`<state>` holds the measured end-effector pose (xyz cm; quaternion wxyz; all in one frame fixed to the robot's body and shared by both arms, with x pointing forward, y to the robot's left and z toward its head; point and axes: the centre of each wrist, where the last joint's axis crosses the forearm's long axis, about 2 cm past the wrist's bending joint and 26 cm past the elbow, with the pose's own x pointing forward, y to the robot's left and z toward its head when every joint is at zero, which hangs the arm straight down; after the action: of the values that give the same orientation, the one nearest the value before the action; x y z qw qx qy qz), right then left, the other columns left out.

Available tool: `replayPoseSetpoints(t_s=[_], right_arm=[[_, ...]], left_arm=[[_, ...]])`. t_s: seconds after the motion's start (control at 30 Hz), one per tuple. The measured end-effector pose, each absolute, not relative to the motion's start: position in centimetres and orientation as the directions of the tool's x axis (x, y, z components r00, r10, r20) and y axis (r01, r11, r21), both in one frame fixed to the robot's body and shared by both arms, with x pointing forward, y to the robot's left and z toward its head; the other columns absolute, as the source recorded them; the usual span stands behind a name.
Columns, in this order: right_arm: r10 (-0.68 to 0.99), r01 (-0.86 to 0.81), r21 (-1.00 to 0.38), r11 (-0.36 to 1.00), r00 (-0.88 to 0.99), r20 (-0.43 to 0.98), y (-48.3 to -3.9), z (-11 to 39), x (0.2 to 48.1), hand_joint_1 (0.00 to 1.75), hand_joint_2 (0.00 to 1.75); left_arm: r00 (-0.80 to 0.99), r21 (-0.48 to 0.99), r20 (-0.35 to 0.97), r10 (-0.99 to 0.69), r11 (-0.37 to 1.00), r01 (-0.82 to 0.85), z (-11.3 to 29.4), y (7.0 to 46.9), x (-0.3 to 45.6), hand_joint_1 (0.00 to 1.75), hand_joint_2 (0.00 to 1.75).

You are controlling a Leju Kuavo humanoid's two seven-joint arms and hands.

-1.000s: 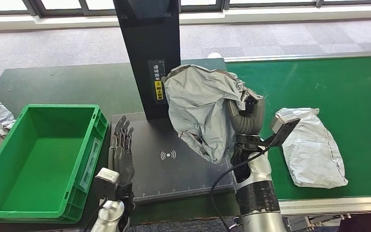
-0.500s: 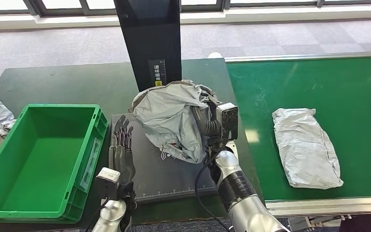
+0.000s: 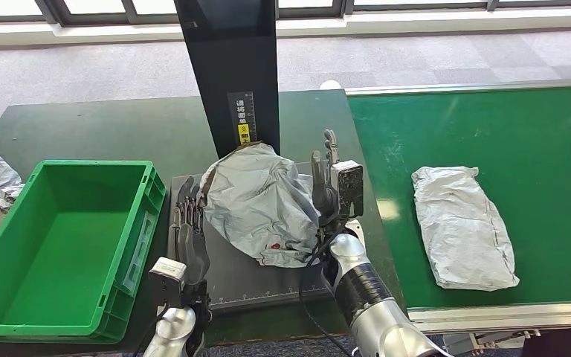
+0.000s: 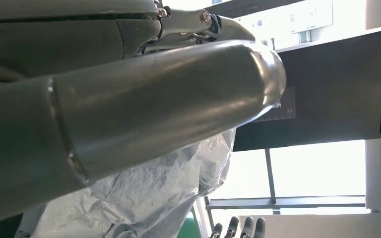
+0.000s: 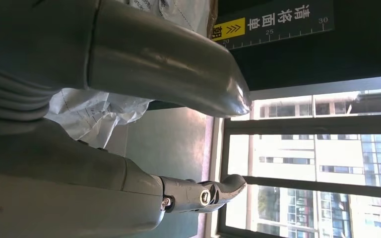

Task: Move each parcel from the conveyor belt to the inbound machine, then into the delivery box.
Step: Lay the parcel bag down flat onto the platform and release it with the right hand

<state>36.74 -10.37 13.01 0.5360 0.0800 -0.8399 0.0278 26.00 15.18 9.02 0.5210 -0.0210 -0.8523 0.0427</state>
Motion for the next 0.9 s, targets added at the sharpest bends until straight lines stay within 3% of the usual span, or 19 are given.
replayPoseSetpoints(t_s=[0.5, 0.67, 0.77, 0.9], right_arm=[[-0.091, -0.118, 0.044, 0.992, -0.425, 0.900, -10.9, 12.8, 36.4, 0.00, 0.00], [0.119, 0.163, -0.039, 0.986, -0.518, 0.847, -12.3, 13.8, 35.3, 0.00, 0.00], [0.293, 0.384, -0.058, 0.922, -0.590, 0.752, -13.7, 15.9, 34.2, 0.00, 0.00], [0.393, 0.490, -0.018, 0.871, -0.676, 0.623, -15.7, 19.4, 33.2, 0.00, 0.00]], left_arm=[[-0.449, -0.099, 0.890, 0.082, 0.995, -0.013, 8.9, 15.1, 26.0, 0.00, 0.00], [-0.458, -0.078, 0.888, 0.026, 0.992, -0.096, 9.2, 15.2, 26.0, 0.00, 0.00], [-0.503, 0.003, 0.847, -0.172, 0.948, -0.319, 10.9, 16.0, 26.2, 0.00, 0.00], [-0.596, 0.095, 0.701, -0.392, 0.879, -0.467, 14.2, 16.9, 26.4, 0.00, 0.00]])
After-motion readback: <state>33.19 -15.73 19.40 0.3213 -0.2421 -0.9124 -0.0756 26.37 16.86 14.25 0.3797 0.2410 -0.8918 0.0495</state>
